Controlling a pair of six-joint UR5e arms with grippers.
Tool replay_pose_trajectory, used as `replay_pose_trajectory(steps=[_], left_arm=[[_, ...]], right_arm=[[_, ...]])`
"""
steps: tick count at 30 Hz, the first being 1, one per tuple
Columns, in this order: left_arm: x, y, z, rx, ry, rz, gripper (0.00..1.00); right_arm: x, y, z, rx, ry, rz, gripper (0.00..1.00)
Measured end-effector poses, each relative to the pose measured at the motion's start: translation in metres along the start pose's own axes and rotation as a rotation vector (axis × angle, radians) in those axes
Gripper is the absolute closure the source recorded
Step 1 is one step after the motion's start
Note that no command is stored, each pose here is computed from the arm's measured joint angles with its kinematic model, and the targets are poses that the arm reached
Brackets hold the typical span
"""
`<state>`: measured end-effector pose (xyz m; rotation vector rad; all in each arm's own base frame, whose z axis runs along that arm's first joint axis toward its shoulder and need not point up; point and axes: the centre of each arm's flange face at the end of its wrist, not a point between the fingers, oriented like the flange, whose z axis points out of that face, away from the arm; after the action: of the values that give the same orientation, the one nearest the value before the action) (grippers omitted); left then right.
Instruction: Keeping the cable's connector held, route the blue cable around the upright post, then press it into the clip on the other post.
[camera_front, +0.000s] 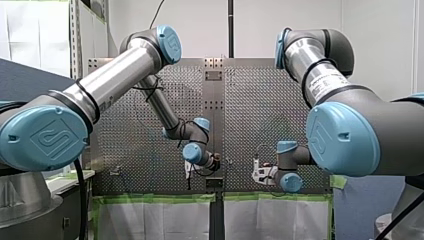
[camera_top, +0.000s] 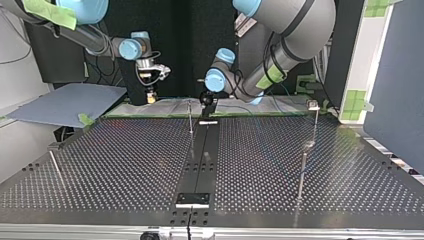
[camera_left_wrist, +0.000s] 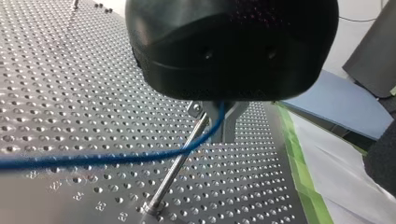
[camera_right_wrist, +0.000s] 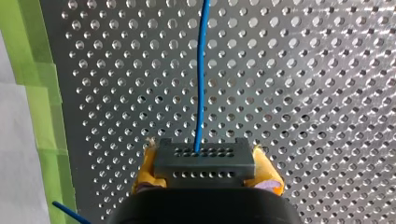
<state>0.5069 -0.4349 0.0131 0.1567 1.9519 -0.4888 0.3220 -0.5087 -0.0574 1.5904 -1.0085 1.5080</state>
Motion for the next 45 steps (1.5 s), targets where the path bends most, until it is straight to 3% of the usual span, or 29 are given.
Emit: replay_pose_trajectory(steps=[9,19,23,32,45], left_arm=[[0.0,0.0,0.001,0.006,0.0,-0.014,1.0],[0.004,-0.005,0.002,0.062,0.015,-0.061,1.0],[0.013,-0.002,0.003,0.065,0.033,-0.083,1.0],[0.01,0.003,0.01,0.077,0.014,-0.101,1.0],[-0.01,-0.007,0.024,0.164,0.0,-0.164,1.0]], right_arm=[[0.003,0.006,0.007,-0.005,-0.006,0.002,1.0],[0.004,0.007,0.008,-0.005,-0.004,0.001,1.0],[0.004,0.006,0.009,-0.004,0.0,0.002,1.0],[0.005,0.006,0.01,0.009,0.004,0.003,1.0],[0.012,0.009,0.021,0.009,0.026,-0.004,1.0]])
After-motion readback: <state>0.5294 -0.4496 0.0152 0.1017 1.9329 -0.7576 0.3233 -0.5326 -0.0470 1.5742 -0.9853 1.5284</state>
